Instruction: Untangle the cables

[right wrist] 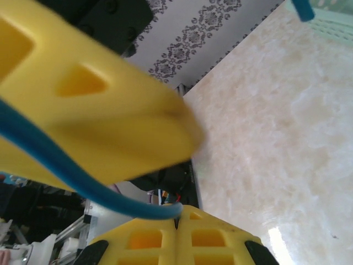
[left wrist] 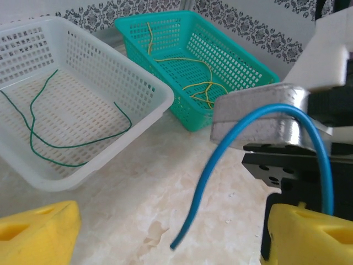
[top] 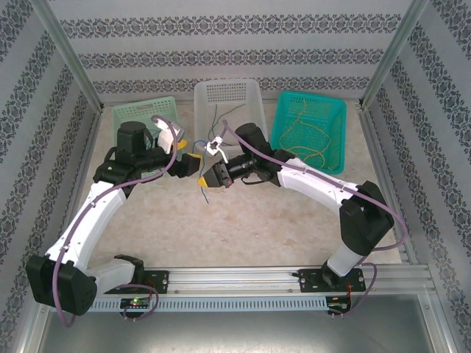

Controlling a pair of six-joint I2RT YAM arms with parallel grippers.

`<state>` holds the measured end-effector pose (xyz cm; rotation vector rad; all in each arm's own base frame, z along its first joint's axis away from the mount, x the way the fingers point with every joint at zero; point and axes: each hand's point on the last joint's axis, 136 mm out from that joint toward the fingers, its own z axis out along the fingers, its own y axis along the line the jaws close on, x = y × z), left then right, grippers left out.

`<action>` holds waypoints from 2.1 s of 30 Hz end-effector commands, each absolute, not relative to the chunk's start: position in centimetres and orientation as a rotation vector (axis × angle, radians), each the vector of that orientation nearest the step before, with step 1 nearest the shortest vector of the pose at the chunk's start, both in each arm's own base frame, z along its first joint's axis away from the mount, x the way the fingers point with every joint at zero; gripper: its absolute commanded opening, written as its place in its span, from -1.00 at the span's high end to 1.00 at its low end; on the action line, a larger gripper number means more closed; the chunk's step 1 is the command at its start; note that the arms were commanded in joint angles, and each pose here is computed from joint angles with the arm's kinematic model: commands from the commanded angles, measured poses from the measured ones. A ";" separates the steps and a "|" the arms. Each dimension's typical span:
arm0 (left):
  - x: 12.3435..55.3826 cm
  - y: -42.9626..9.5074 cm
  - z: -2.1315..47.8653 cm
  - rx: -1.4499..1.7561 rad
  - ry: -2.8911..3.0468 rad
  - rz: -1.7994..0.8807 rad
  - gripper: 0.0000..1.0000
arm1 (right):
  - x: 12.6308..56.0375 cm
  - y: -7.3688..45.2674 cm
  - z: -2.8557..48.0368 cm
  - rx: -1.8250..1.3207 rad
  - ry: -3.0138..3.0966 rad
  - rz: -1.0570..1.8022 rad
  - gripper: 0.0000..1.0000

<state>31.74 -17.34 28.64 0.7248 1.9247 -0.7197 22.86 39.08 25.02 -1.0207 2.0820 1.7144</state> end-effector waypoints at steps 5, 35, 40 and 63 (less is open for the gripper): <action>31.3 -17.8 29.2 0.858 1.885 -0.663 0.08 | 20.2 38.5 26.2 -1.132 2.067 1.861 1.00; 23.7 -14.8 19.2 1.335 2.228 -0.074 1.00 | 23.5 22.1 16.2 -1.158 2.906 0.769 1.00; 23.9 -14.3 19.0 1.357 2.225 0.002 1.00 | 24.0 19.5 14.8 -1.179 2.962 0.511 1.00; 34.2 -1.3 30.5 0.208 2.242 0.406 1.00 | 31.5 20.2 26.1 -0.486 2.293 0.834 -0.92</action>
